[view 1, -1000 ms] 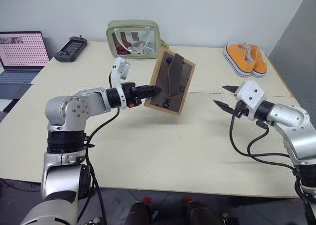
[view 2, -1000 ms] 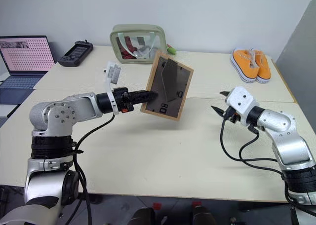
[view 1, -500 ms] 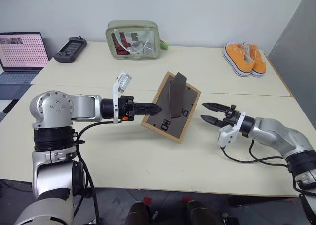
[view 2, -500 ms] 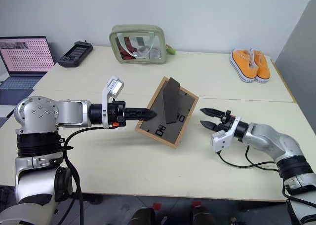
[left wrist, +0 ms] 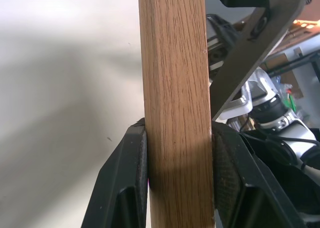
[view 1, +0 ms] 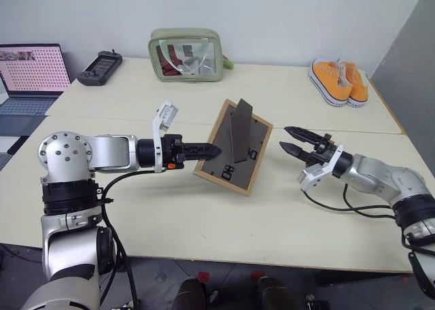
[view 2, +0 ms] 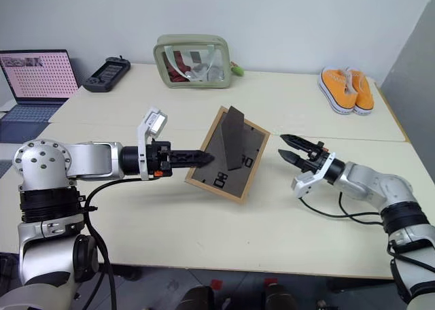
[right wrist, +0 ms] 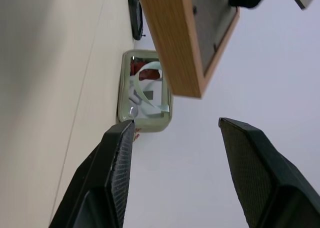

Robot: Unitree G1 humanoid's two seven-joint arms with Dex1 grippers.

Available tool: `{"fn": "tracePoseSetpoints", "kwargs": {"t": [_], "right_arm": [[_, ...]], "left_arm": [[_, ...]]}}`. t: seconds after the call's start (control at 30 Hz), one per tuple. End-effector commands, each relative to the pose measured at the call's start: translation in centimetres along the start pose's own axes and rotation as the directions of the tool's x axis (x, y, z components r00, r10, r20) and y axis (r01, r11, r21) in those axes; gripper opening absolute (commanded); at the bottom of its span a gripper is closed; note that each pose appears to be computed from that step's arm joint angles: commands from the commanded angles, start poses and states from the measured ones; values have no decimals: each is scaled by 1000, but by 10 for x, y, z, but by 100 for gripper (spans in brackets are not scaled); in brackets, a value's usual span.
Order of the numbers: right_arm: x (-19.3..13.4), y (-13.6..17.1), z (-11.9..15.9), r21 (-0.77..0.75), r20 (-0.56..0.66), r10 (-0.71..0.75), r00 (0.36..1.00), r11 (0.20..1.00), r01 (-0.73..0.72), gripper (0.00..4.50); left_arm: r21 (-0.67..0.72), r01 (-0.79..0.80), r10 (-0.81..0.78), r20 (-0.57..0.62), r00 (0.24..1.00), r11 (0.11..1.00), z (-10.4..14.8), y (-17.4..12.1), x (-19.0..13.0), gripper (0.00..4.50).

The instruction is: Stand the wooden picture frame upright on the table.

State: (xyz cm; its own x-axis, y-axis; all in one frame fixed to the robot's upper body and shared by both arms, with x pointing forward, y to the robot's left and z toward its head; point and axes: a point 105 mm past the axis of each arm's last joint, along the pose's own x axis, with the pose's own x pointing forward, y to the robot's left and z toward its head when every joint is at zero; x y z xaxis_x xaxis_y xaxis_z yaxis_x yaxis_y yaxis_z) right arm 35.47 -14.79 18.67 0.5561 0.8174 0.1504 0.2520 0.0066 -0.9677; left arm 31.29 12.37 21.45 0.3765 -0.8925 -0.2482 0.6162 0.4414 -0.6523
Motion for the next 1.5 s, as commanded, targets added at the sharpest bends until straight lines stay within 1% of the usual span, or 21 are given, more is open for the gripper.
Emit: {"fn": "tracePoseSetpoints", "kwargs": {"t": [0.03, 0.2, 0.3, 0.63, 0.83, 1.2, 1.27, 1.3, 1.4, 1.5], "right_arm": [[19, -28, 7, -50, 48, -97, 994, 994, 100, 368], [34, -27, 24, -55, 106, -128, 986, 989, 134, 368], [42, -24, 31, -39, 126, -147, 981, 988, 153, 368], [53, -25, 37, -12, 131, -197, 972, 980, 200, 368], [49, -29, 32, -27, 136, -207, 969, 977, 212, 368], [33, -32, 22, -66, 172, -180, 969, 979, 193, 368], [33, -32, 28, -58, 195, -191, 962, 977, 205, 331], [34, -32, 31, -55, 207, -194, 959, 976, 210, 325], [37, -31, 35, -46, 220, -206, 953, 974, 221, 259], [39, -32, 38, -40, 225, -215, 950, 972, 230, 207]], "left_arm": [[23, 70, -71, 32, 997, 997, 8, -15, 0, 133], [19, 101, -101, 3, 995, 995, 3, -20, 5, 133], [22, 116, -116, 1, 993, 993, 5, -24, 9, 133], [18, 126, -126, 3, 992, 992, 6, -27, 12, 133], [-12, 125, -125, -4, 992, 992, 2, -24, 7, 133], [-30, 118, -118, 5, 993, 993, 5, -24, 0, 133], [-27, 119, -120, 0, 993, 992, 5, -25, 0, 133], [-27, 120, -120, 0, 993, 992, 5, -25, 1, 133], [-28, 119, -119, 4, 993, 992, 7, -26, 1, 133], [-33, 118, -118, 6, 993, 993, 7, -27, 2, 133]]}}
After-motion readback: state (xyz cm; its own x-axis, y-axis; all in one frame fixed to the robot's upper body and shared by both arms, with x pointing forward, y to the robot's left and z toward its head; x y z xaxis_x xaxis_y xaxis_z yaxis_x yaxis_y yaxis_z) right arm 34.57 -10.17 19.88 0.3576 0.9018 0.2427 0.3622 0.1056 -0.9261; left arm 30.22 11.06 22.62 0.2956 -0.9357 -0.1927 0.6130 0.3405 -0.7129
